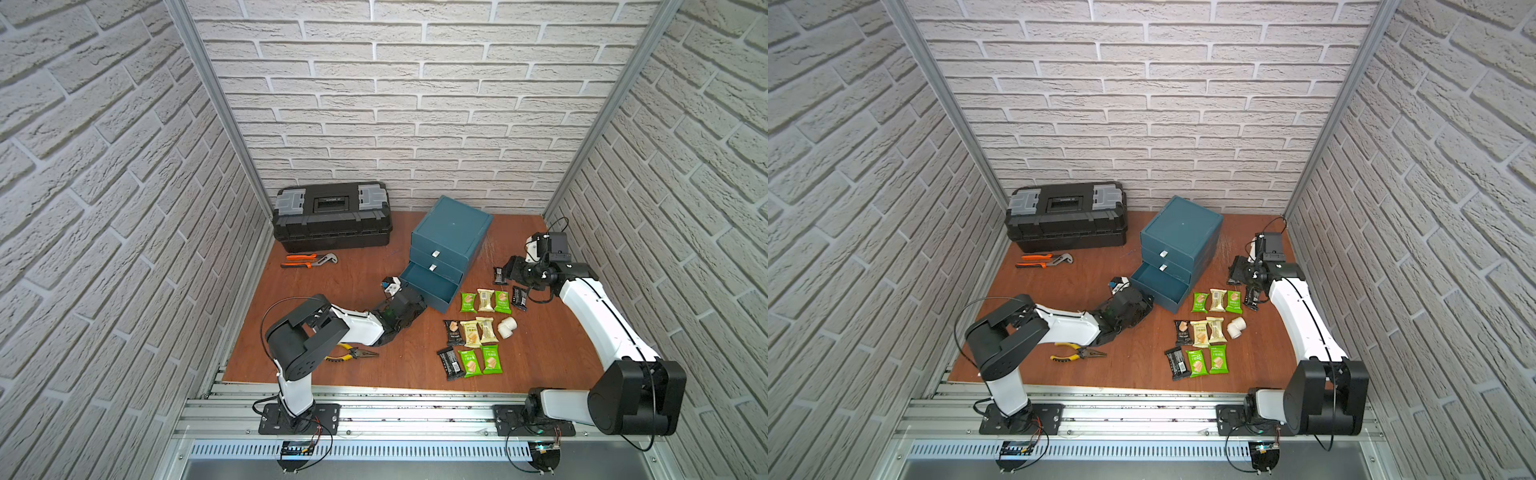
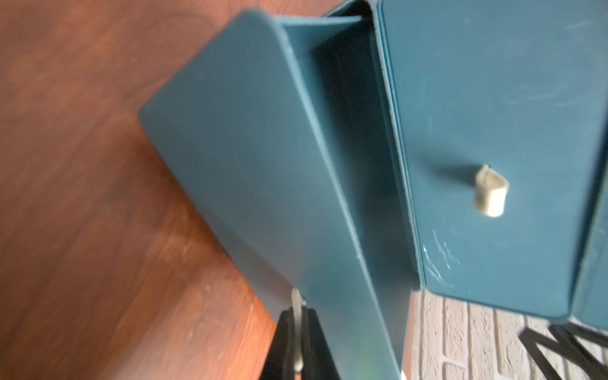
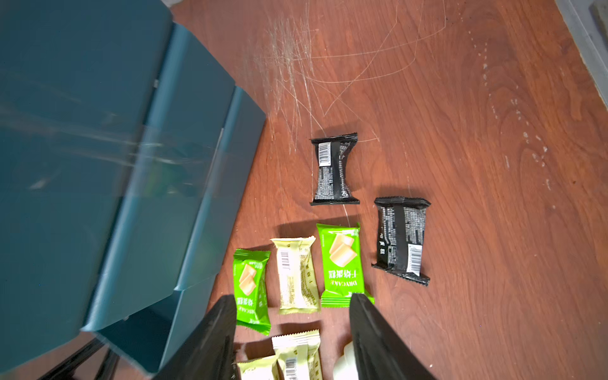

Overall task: Take the cookies out of the drawer
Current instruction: Close the drawer in the storage box.

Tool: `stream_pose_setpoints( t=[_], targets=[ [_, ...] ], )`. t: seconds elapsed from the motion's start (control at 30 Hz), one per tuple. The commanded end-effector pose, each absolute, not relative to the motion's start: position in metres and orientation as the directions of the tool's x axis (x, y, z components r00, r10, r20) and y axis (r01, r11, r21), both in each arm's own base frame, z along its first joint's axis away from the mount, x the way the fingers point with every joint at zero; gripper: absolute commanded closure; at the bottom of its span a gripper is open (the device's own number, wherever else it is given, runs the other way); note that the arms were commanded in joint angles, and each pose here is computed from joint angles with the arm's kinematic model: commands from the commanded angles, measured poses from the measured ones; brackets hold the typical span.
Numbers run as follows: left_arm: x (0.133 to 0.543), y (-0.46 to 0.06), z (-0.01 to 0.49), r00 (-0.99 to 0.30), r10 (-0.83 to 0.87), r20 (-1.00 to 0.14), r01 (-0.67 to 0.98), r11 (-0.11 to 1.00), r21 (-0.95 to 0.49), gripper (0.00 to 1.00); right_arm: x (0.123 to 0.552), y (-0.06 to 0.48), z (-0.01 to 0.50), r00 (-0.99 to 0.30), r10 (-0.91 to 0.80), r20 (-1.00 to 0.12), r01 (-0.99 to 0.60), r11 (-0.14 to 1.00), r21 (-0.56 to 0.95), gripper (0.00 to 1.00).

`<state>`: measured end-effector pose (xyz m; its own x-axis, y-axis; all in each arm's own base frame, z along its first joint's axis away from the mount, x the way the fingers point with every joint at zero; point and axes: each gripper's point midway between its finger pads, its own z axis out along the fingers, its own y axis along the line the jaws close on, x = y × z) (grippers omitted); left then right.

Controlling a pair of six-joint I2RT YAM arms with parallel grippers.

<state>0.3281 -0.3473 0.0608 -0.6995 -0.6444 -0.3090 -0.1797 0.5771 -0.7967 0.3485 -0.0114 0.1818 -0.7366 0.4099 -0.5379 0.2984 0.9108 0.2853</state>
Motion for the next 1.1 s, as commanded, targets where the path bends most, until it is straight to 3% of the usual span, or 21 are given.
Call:
stream_pose_setpoints(
  t=[0.0, 0.93, 1.07],
  targets=[
    [0.344, -0.358, 0.061, -0.690, -0.650, -0.320, -0.162, 0.569, -0.806, 1.00, 0.345, -0.008, 0.203, -0.697, 0.421, -0.580, 0.281, 0.905, 0.319, 0.40],
    [0.382, -0.393, 0.043, -0.698, -0.664, -0.267, -0.180, 0.524, -0.833, 1.00, 0.340, -0.008, 0.218, -0.687, 0.403, -0.605, 0.264, 0.914, 0.309, 0.40],
    [0.379, -0.385, 0.044, -0.689, -0.670, -0.275, -0.188, 0.533, -0.825, 0.86, 0.340, -0.008, 0.217, -0.686, 0.403, -0.606, 0.264, 0.914, 0.308, 0.40]
  ],
)
